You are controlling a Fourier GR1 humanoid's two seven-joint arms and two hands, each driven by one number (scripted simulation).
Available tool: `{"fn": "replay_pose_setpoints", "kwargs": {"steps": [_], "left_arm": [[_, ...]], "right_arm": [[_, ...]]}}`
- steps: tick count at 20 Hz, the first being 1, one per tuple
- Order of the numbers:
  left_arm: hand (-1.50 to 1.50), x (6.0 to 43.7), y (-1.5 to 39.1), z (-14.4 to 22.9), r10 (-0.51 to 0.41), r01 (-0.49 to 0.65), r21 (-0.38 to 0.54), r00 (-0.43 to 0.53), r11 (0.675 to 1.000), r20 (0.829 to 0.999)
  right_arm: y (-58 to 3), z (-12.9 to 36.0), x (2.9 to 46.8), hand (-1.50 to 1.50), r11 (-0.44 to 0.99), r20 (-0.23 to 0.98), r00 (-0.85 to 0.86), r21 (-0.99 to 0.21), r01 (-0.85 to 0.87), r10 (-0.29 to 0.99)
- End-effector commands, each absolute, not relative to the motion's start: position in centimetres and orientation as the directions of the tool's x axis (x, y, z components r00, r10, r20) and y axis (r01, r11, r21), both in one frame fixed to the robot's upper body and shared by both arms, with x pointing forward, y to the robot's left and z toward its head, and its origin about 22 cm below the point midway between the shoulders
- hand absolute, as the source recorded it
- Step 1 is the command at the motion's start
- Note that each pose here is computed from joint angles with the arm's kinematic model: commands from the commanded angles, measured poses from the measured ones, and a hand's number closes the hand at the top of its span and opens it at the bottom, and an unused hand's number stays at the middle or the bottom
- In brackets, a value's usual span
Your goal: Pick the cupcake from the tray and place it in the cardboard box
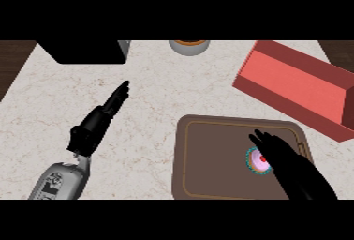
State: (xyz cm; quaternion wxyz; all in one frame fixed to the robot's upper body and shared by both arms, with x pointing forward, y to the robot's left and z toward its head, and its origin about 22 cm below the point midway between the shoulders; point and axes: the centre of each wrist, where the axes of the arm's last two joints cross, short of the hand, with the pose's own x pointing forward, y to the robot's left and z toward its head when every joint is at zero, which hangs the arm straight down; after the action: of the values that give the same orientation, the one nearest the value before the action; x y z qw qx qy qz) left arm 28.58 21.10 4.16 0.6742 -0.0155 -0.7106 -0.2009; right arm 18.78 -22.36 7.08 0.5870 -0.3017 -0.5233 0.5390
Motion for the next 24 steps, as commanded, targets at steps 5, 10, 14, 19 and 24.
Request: {"fn": "replay_pose_setpoints", "kwargs": {"steps": [5,10,14,19,24], "left_arm": [[0.0,28.9,20.0,3.9,-0.24,0.304,0.253,-0.081,0.919,0.968],[0.0,27.1,19.7,5.7,-0.252,0.28,0.272,-0.105,0.921,0.962],[0.0,27.6,21.2,3.6,-0.231,0.294,0.243,-0.076,0.924,0.97],[0.0,27.8,19.5,5.1,-0.238,0.293,0.252,-0.083,0.922,0.968],[0.0,28.3,21.4,4.3,-0.241,0.289,0.256,-0.087,0.922,0.967]], "right_arm": [[-22.2,5.1,19.9,-1.5,0.208,0.274,-0.129,-0.903,-0.377,0.953],[-21.5,4.5,17.9,-1.5,0.192,0.254,-0.105,-0.895,-0.402,0.962],[-22.0,4.4,19.5,-1.5,0.185,0.245,-0.106,-0.9,-0.395,0.964],[-21.1,1.4,21.7,-1.5,0.158,0.213,-0.099,-0.905,-0.395,0.972],[-21.2,0.7,21.3,-1.5,0.11,0.157,-0.09,-0.915,-0.389,0.984]]}}
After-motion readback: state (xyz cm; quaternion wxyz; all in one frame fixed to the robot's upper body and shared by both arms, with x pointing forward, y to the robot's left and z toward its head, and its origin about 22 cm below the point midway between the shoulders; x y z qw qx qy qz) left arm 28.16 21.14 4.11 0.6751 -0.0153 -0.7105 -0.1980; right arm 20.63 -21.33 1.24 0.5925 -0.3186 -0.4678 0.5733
